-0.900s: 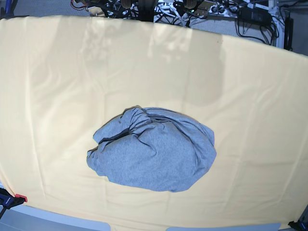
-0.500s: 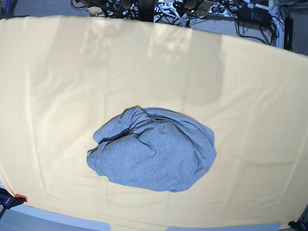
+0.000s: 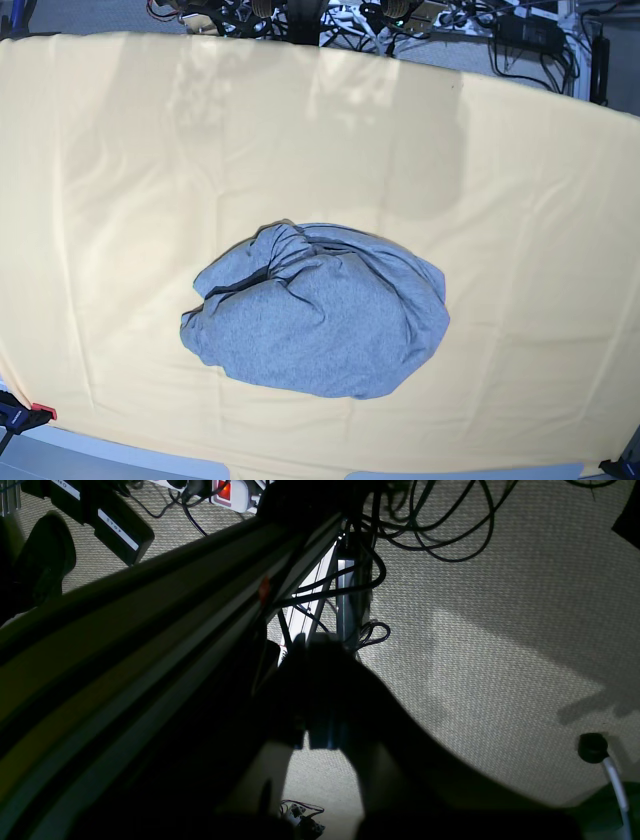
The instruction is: Layout the t-shirt on the table in an organized manner, then fold the t-shirt properly
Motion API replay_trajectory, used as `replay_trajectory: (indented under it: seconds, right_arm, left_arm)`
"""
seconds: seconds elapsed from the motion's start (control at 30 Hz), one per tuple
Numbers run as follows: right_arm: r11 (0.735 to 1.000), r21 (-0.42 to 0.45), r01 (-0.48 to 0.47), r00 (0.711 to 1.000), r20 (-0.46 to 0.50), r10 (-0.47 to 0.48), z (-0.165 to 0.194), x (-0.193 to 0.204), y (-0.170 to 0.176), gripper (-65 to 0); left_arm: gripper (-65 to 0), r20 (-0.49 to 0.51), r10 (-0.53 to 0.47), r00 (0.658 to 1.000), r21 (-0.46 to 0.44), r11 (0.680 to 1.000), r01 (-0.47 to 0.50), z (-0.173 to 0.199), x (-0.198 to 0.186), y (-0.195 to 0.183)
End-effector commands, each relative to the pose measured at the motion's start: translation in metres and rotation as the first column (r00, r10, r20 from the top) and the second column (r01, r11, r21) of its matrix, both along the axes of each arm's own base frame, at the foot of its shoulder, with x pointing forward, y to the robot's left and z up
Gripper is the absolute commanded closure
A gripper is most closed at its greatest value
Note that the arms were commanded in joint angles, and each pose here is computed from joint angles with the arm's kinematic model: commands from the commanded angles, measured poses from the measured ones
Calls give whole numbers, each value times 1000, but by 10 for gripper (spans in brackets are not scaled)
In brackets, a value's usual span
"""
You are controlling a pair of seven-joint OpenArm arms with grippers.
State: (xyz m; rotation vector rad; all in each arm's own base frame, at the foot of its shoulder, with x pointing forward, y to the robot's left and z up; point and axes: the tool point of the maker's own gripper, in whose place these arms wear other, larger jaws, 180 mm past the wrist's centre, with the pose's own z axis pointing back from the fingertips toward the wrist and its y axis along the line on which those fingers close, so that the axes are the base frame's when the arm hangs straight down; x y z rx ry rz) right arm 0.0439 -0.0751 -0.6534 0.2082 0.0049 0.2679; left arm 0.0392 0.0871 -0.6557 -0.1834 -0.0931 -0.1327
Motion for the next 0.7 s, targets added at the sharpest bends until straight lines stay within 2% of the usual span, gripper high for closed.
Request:
replay_trajectory:
  seconds: [0.0,0.3,0.4,0.53,0.6,0.67]
  right_arm:
    - [1000,14,-2,1000,13,2,1,5,5,0]
    - [1000,14,-2,1000,13,2,1,5,5,0]
    - [1000,10,-7,1000,5,7,2,5,4,0]
    - [997,1,-72,988,-137,71,8,-17,-1,0]
    - [995,-1,-96,977,-189,94,12,-32,-3,0]
    - [992,34,-125,969,-211,129,18,-47,-1,0]
  left_arm:
    - [0,8,3,1000,-10,1000,-3,1,3,-4]
    - [0,7,3,1000,-10,1000,-3,1,2,-4]
    - [0,-66,-35,997,2,999,35,1,-8,-2]
    - [0,-191,-158,969,-37,987,153,9,-23,-13]
    - [0,-199,-179,963,-62,983,170,14,-31,-18]
    - [0,-191,-191,963,-80,981,178,19,-42,-20]
